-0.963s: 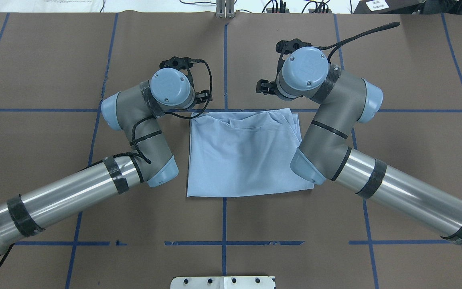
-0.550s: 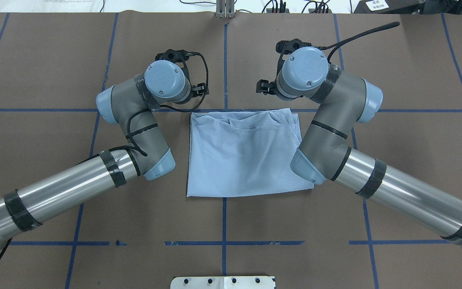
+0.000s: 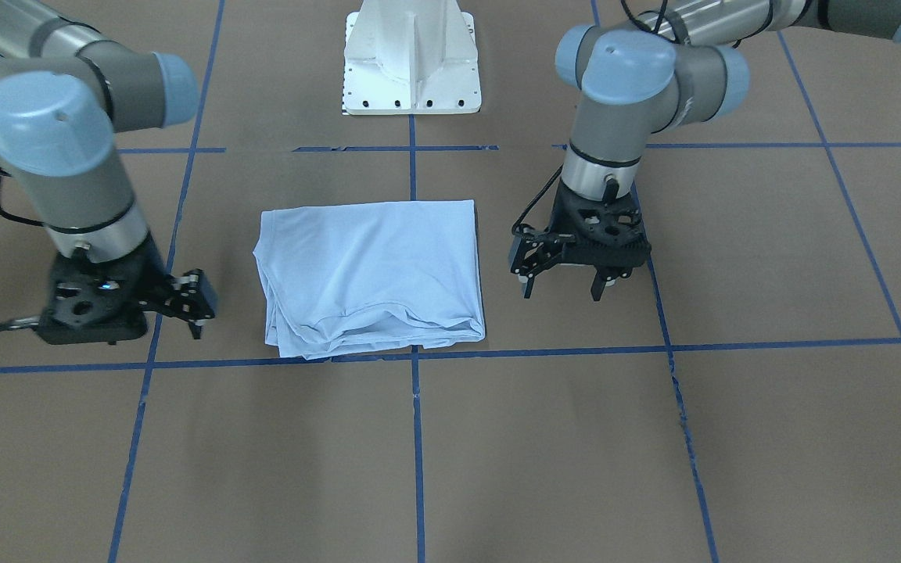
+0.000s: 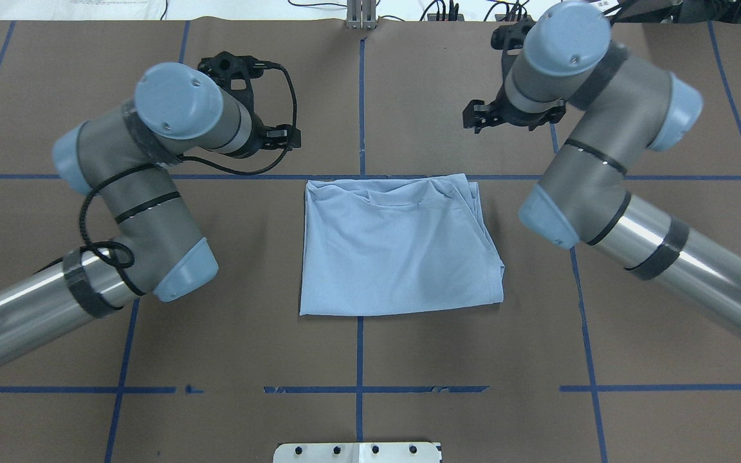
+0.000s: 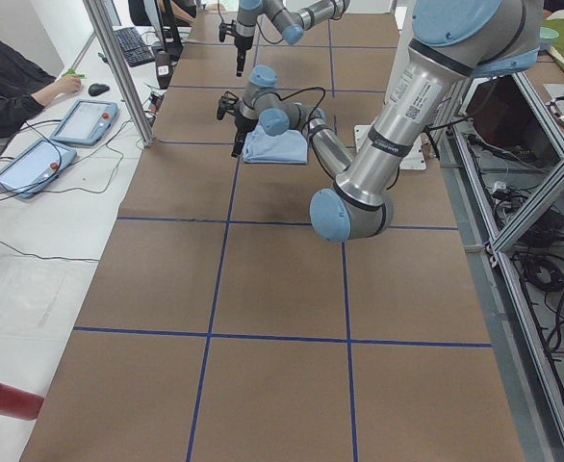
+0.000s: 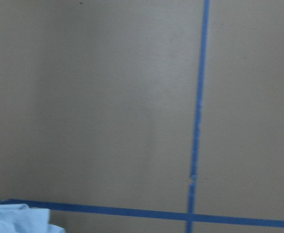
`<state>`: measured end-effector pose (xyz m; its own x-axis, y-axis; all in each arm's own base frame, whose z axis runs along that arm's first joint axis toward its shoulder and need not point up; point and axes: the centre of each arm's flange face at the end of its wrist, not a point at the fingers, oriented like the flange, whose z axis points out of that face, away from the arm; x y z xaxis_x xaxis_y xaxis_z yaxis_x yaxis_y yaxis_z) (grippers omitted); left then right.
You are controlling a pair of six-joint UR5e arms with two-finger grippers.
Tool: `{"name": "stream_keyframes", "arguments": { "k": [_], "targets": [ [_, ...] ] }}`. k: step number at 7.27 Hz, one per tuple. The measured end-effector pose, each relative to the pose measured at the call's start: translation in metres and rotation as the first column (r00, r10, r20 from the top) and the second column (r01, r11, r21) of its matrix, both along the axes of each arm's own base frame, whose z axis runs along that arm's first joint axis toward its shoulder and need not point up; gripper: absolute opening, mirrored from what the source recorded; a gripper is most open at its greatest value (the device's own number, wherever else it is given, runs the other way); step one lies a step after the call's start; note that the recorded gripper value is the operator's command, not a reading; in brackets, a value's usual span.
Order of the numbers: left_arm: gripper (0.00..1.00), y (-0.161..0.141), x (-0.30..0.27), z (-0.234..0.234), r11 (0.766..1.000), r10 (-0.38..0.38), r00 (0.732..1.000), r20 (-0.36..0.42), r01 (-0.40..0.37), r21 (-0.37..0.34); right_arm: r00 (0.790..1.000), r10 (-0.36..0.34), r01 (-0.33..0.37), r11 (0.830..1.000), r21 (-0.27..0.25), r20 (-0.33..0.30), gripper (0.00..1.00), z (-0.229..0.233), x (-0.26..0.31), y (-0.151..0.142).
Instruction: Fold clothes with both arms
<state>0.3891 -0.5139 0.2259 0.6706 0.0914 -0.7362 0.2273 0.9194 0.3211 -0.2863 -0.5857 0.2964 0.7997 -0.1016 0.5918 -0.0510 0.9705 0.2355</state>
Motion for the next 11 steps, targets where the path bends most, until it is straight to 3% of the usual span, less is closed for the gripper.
{"name": "stream_keyframes", "arguments": {
  "k": [2, 3, 6, 8, 9, 11],
  "targets": [
    [1.0, 0.014, -0.104, 0.017, 0.994, 0.08, 0.993, 0.089, -0.087, 0.071, 0.991, -0.129, 0.129, 0.992, -0.001, -0.023, 1.0, 0.037, 0.122, -0.005],
    [1.0, 0.009, -0.155, 0.035, 0.986, 0.112, 0.982, 0.153, -0.129, 0.107, 0.988, -0.156, 0.156, 0.988, -0.006, -0.012, 1.0, 0.064, 0.173, -0.004],
    [1.0, -0.013, -0.324, 0.125, 0.952, 0.208, 0.921, 0.33, -0.268, 0.146, 0.994, -0.1, 0.104, 0.989, -0.107, 0.044, 1.0, 0.151, 0.278, 0.027],
    [1.0, -0.012, -0.413, 0.214, 0.938, 0.289, 0.892, 0.349, -0.337, 0.085, 0.994, -0.104, 0.11, 0.974, -0.199, 0.04, 1.0, 0.222, 0.302, 0.069],
    [1.0, -0.006, -0.433, 0.263, 0.939, 0.321, 0.896, 0.308, -0.343, 0.019, 0.994, -0.099, 0.107, 0.961, -0.254, 0.043, 1.0, 0.254, 0.307, 0.093],
    [1.0, 0.005, -0.459, 0.348, 0.94, 0.34, 0.916, 0.211, -0.322, -0.115, 0.994, -0.094, 0.105, 0.947, -0.304, 0.053, 1.0, 0.291, 0.311, 0.126]
  ]
}}
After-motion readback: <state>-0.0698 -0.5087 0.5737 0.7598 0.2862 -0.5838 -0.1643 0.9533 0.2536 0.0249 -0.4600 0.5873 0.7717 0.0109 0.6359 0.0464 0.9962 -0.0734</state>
